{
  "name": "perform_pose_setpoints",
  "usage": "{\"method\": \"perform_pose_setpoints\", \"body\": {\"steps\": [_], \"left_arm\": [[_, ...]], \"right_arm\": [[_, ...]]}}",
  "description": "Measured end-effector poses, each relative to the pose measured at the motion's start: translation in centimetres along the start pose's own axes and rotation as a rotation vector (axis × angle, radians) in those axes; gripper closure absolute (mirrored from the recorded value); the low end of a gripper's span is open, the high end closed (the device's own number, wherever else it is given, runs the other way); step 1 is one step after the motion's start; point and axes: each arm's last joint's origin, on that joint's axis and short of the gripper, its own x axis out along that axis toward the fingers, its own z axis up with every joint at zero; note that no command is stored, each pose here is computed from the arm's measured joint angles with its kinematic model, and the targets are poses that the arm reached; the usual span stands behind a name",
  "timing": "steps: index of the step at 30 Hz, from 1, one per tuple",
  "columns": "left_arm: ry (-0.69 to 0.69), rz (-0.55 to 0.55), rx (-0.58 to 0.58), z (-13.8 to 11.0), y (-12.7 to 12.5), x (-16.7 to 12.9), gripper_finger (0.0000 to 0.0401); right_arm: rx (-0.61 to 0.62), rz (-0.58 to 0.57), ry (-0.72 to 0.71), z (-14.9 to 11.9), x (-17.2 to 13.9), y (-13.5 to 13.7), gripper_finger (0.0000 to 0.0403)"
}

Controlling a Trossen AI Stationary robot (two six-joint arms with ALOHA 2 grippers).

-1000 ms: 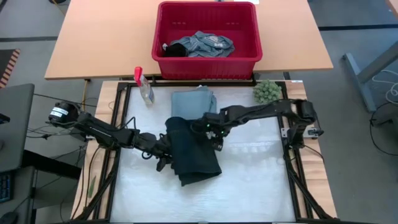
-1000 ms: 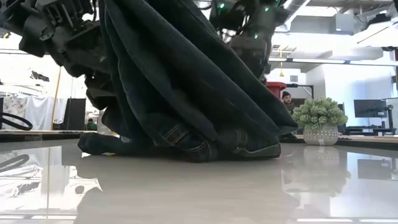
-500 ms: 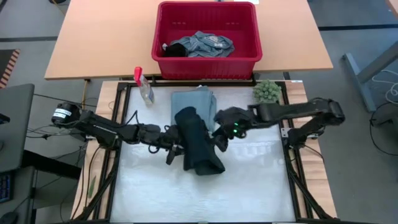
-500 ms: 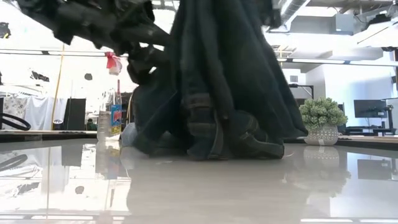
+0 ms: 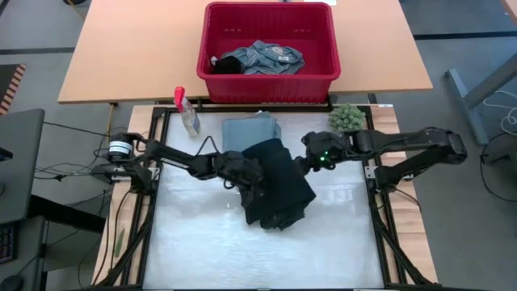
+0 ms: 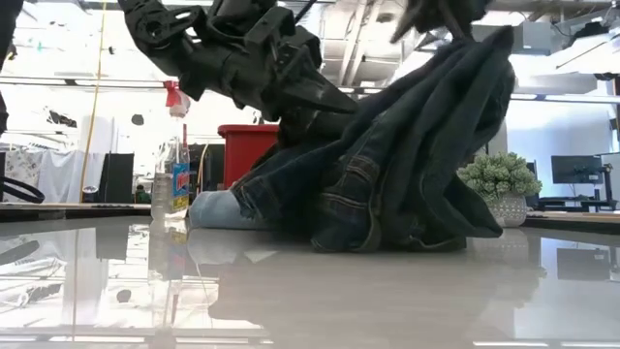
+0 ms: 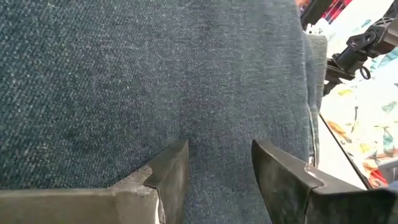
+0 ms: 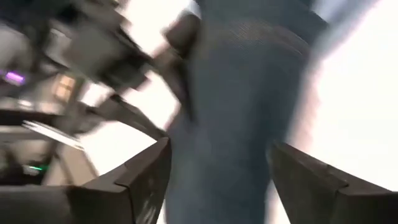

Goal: Fold Laundry from Bin
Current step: Stack the black pants on top of the blue pants

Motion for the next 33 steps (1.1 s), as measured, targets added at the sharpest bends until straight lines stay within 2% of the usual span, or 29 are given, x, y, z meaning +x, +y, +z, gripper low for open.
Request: {"method": "perform_pose_setpoints", "body": {"steps": [3, 5, 7, 12, 16, 20, 25, 27, 30, 33], "left_arm": [[0.002, 0.009, -0.002, -0.1, 0.1, 0.1, 0.0232], [0.005, 0.012, -0.01, -0.1, 0.1, 0.1, 0.0232], [0.006, 0.021, -0.014, -0.2, 0.1, 0.1, 0.0232], [0.002, 0.047, -0.034, -0.2, 0.2, 0.1, 0.0232], [0.001, 0.053, -0.049, -0.2, 0.2, 0.1, 0.0232], [0.013, 0.058, -0.062, -0.3, 0.2, 0.1, 0.0232], [0.015, 0.059, -0.069, -0.4, 0.3, 0.1, 0.0232], [0.016, 0.06, -0.071, -0.4, 0.3, 0.1, 0.0232], [0.018, 0.06, -0.073, -0.4, 0.3, 0.1, 0.0232], [0.019, 0.058, -0.073, -0.5, 0.3, 0.1, 0.0232]], "right_arm": [[0.0, -0.102, 0.045, -0.6, 0.3, -2.0, 0.0094], [0.013, -0.127, 0.055, -0.7, 0.8, -3.0, 0.008], [0.012, -0.092, 0.06, -0.7, 1.6, -3.7, 0.0065], [0.004, 0.136, 0.056, 0.1, 2.9, -3.5, 0.0031], [-0.019, 0.173, 0.029, 0.7, 2.8, -3.4, 0.002], [-0.042, 0.162, 0.035, 0.7, 3.4, -3.5, 0.0019], [-0.062, 0.086, 0.122, -0.4, 6.3, -3.6, 0.0019], [-0.072, 0.09, 0.135, -0.7, 7.2, -3.5, 0.0023], [-0.085, 0.147, 0.126, -0.9, 7.7, -2.8, 0.0042], [-0.059, 0.172, 0.127, -1.1, 7.9, -2.3, 0.0092]]}}
